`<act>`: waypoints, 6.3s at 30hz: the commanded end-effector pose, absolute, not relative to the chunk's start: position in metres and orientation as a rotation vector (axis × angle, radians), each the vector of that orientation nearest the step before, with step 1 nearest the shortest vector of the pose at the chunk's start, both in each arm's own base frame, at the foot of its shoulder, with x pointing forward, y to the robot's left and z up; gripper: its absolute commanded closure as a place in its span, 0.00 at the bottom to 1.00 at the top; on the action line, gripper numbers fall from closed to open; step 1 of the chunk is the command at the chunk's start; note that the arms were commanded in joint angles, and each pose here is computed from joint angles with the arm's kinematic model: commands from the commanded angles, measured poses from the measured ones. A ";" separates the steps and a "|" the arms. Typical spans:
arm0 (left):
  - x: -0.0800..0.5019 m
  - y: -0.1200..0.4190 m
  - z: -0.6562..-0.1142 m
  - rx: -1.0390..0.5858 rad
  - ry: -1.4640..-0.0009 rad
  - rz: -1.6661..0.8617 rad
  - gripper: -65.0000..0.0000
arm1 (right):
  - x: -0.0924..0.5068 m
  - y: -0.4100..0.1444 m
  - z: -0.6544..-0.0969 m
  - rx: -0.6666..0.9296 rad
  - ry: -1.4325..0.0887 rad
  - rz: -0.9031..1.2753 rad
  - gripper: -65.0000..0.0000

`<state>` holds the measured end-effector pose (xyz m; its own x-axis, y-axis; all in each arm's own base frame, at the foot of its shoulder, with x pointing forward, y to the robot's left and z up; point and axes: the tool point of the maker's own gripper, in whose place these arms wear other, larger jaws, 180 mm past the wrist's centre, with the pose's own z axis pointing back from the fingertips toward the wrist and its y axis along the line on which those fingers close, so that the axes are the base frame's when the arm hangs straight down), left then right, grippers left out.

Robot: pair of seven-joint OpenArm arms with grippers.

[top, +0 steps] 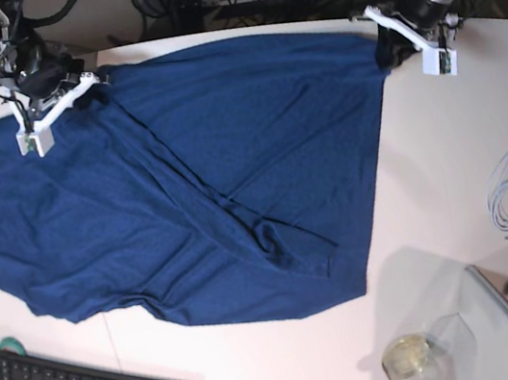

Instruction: Layout the t-shirt on the table in an organized manner, then fold the t-shirt properly

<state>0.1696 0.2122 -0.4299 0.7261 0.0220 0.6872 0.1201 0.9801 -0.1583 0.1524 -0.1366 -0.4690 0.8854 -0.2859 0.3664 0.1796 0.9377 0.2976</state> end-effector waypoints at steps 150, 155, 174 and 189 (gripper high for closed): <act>0.230 0.248 -0.445 -0.212 -0.932 0.315 0.32 | 0.160 -0.333 -0.469 0.094 -0.605 -0.554 0.34; 0.236 0.246 -0.452 -0.231 -0.922 0.333 0.40 | 0.160 -0.333 -0.469 0.094 -0.605 -0.554 0.34; 0.206 0.265 -0.420 -0.114 -0.951 0.279 1.00 | 0.162 -0.334 -0.468 0.094 -0.610 -0.553 0.34; 0.159 0.255 -0.430 -0.094 -0.808 0.250 1.00 | 0.164 -0.338 -0.464 0.079 -0.647 -0.569 0.33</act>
<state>0.1546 0.2522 -0.4390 0.6903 0.2611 0.6748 -0.1885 0.9653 -0.1807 0.1569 -0.3282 -0.4748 0.6720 -0.5397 0.5071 0.4856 0.8381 0.2484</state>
